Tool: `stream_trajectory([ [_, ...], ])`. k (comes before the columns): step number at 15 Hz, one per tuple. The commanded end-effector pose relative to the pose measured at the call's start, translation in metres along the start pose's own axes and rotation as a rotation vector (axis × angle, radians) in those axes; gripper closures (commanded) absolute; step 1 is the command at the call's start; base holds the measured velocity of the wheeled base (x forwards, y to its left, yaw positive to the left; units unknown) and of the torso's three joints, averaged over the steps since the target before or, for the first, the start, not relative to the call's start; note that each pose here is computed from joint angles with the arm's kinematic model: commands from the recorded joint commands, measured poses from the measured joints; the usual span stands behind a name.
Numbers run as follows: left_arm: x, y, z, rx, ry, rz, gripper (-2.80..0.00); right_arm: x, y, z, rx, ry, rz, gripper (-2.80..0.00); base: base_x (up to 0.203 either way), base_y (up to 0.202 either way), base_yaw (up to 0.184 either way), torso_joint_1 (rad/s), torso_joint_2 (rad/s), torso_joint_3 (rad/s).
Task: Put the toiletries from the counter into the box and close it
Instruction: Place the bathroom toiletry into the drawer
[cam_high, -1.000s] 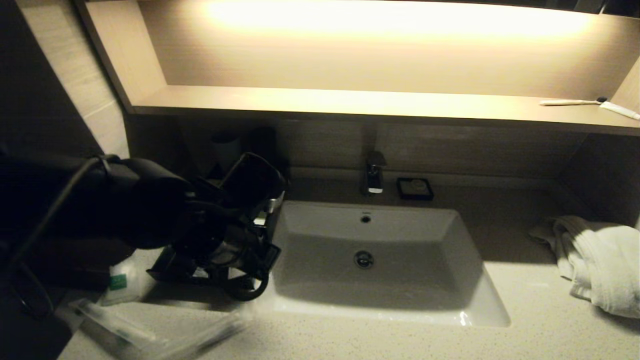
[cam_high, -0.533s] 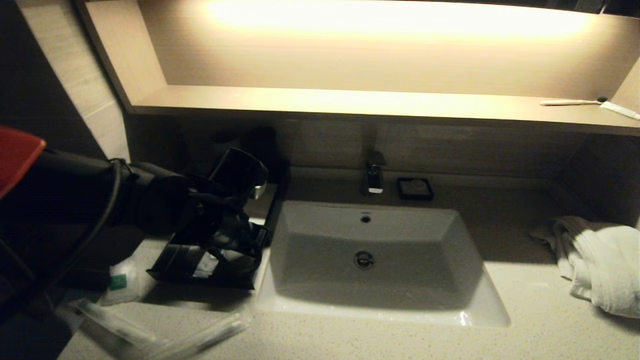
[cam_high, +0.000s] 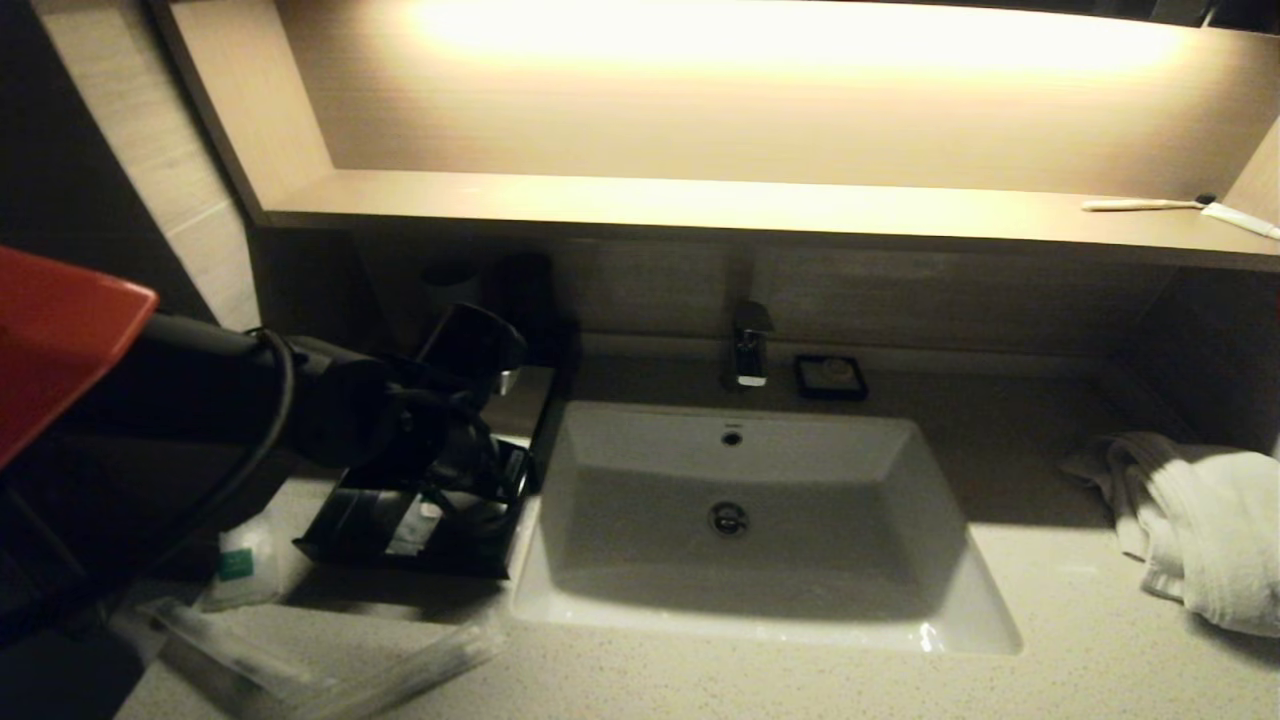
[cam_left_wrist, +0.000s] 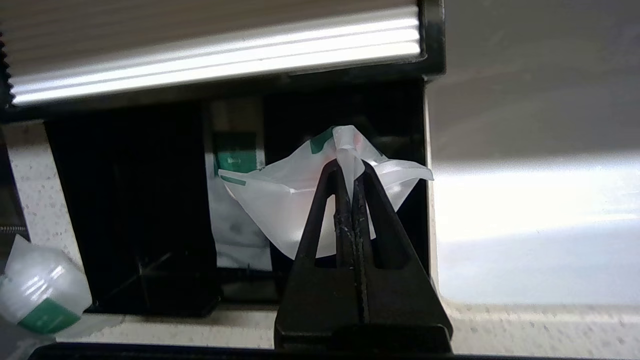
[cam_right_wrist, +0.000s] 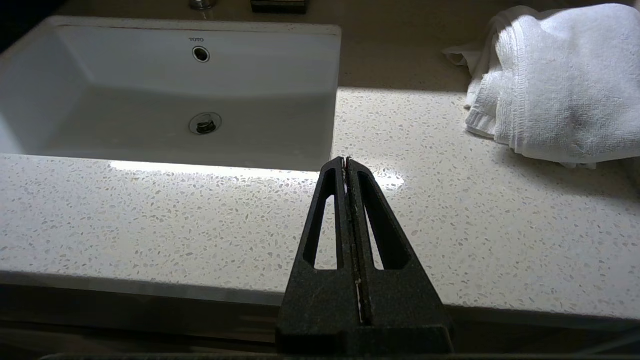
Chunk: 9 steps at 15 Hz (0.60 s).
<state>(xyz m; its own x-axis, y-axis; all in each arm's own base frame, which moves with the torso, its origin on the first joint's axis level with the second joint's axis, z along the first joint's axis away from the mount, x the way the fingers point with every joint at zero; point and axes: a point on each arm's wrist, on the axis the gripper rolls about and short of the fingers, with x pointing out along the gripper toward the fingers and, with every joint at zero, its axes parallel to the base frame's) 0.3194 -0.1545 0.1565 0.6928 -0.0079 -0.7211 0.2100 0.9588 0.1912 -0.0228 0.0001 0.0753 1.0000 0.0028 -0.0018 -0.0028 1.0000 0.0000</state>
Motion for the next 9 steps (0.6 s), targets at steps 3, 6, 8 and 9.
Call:
stream_trajectory([
  [3, 0.013, -0.001, -0.002, 0.009, 0.020, 0.009, 0.00, 0.000, 0.000, 0.000, 0.000, 0.000, 0.000, 0.00, 0.000, 0.000, 0.000, 0.000, 0.00, 0.000],
  [6, 0.014, -0.001, -0.003, 0.012, 0.026, 0.010, 0.00, 0.000, 0.000, 0.000, 0.000, 0.000, 0.000, 0.00, 0.000, 0.000, 0.000, 0.000, 0.00, 0.000],
  [8, 0.020, 0.000, -0.005, 0.020, 0.038, 0.016, 0.00, 0.000, 0.000, 0.000, 0.000, 0.000, -0.001, 0.00, 0.000, 0.000, 0.000, 0.000, 0.00, 0.000],
  [9, 0.022, 0.000, -0.005, 0.021, 0.042, 0.017, 0.00, 0.000, 0.000, 0.000, 0.000, 0.001, 0.000, 0.00, 0.000, 0.000, 0.000, 0.000, 0.00, 0.000],
])
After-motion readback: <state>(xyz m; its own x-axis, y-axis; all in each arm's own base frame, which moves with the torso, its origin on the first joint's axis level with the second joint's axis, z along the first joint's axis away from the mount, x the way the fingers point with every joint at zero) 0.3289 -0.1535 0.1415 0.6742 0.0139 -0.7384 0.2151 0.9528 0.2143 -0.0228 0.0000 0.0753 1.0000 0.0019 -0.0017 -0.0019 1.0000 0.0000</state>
